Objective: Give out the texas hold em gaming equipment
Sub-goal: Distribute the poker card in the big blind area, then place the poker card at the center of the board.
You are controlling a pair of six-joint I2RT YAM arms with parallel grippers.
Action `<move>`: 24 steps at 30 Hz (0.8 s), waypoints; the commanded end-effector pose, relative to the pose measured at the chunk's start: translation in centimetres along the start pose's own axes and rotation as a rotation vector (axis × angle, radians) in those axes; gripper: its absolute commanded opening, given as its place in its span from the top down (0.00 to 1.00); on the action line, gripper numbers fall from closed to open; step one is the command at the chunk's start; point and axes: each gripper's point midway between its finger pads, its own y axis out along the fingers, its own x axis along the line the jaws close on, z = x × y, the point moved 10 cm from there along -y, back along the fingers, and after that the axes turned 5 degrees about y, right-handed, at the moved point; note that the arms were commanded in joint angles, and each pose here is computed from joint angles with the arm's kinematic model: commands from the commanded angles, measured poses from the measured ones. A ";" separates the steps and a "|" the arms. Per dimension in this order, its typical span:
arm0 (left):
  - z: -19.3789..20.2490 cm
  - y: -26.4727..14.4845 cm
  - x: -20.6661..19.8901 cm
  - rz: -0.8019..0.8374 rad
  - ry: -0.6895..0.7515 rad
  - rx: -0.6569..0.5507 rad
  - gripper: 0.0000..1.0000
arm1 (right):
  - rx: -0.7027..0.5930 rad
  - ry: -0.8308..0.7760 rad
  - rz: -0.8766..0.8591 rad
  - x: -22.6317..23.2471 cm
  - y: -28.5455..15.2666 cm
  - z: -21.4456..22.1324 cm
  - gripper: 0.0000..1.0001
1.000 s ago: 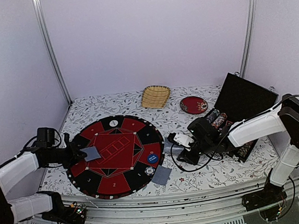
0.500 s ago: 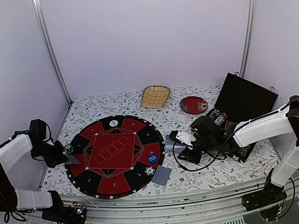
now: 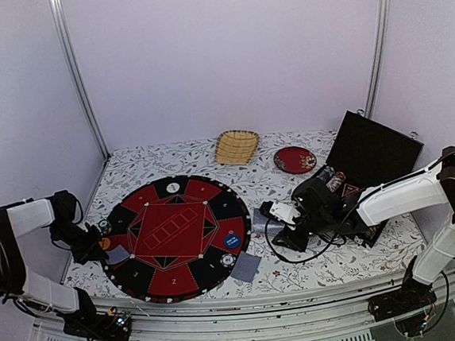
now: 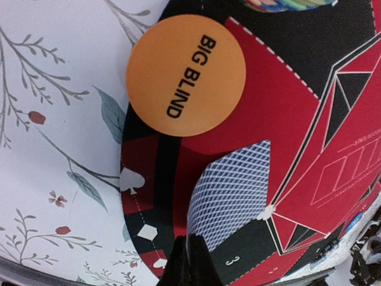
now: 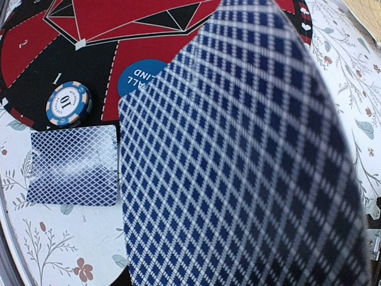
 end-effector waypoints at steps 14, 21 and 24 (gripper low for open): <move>-1.2 -1.2 0.6 -0.130 -0.005 -0.032 0.45 | -0.063 -0.016 0.004 0.0 -1.0 -1.0 0.63; -1.9 -5.1 -3.2 -0.027 0.097 -0.258 0.46 | -0.064 -0.018 0.008 0.0 -1.1 -1.0 0.63; -0.4 -5.2 -8.8 0.082 0.333 -0.302 0.45 | -0.060 -0.012 0.012 -0.1 -0.8 -0.9 0.63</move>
